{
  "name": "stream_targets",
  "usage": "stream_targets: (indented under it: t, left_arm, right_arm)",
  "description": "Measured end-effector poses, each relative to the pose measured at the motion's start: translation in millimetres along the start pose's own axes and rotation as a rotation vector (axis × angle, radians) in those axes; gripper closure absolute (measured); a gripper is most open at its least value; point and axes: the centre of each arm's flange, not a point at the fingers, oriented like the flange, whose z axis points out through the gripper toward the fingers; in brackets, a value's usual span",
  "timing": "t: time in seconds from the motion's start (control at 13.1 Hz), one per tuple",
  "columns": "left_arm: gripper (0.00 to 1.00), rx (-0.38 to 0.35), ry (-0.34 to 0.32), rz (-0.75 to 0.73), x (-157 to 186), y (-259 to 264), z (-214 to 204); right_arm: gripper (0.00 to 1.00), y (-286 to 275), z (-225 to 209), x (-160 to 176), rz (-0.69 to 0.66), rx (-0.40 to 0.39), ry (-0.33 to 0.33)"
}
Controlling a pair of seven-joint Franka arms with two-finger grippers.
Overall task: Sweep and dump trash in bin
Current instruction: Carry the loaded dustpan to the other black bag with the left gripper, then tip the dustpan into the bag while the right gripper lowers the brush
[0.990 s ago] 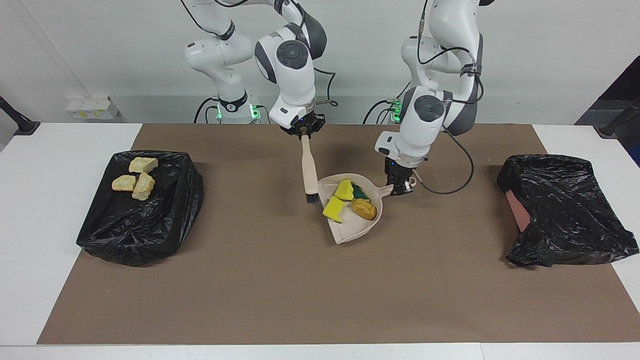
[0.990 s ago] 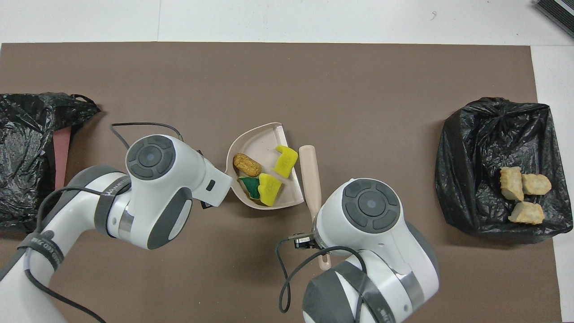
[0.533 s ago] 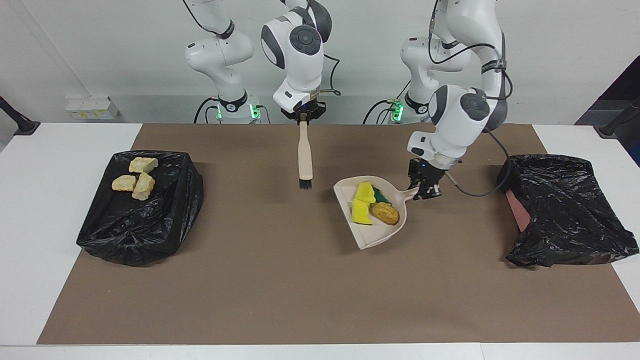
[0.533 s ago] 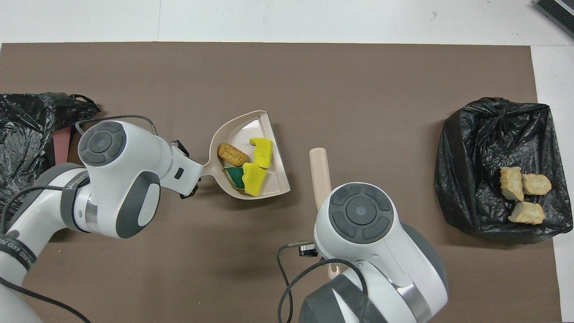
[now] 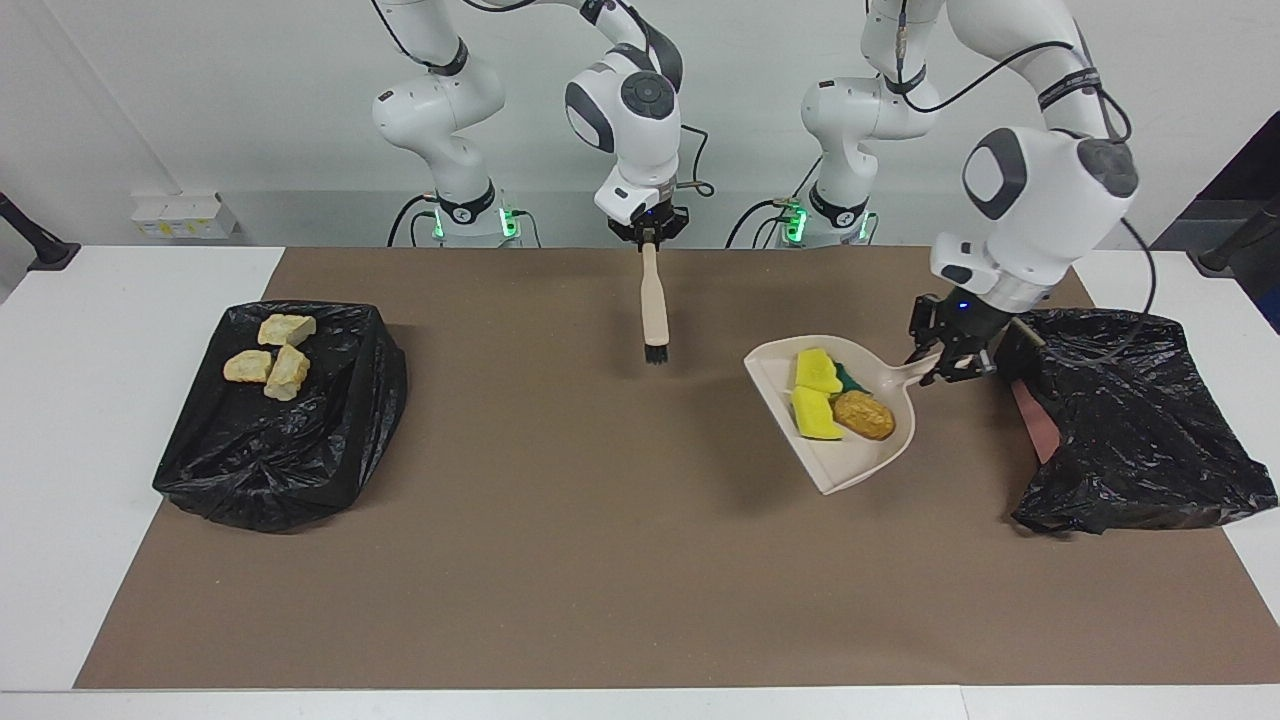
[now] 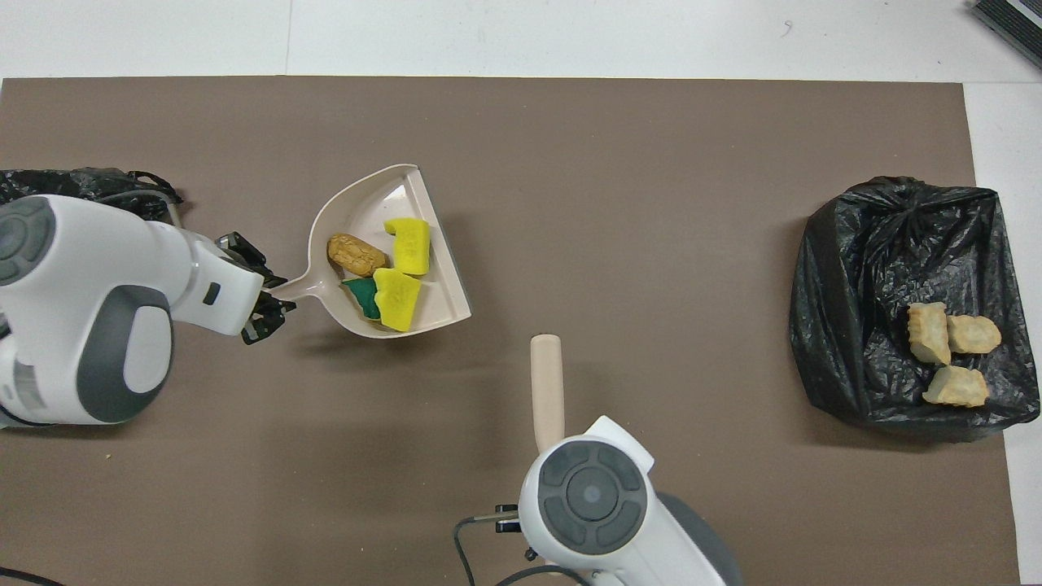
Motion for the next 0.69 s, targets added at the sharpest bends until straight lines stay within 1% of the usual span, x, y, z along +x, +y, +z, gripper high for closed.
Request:
stream_targets:
  t: [0.23,0.46,0.61,0.69]
  left_arm:
    - [0.69,0.016,-0.001,0.018,-41,-26,-24]
    - [0.69,0.036,-0.012,0.067,-104,-47,-38]
    - [0.69,0.045,-0.064,0.130,-149,-55,-50]
    - [0.69,0.048,-0.086,0.154,-169,-58,-57]
  right_arm:
    - [0.73,-2,28,-2,0.006,-0.016,-0.015]
    - [0.73,-8,41,-3,0.004,-0.021,-0.020]
    - [0.73,-9,48,0,0.007,-0.015,-0.014]
    - [0.67,-9,52,2,0.009,-0.012,-0.012]
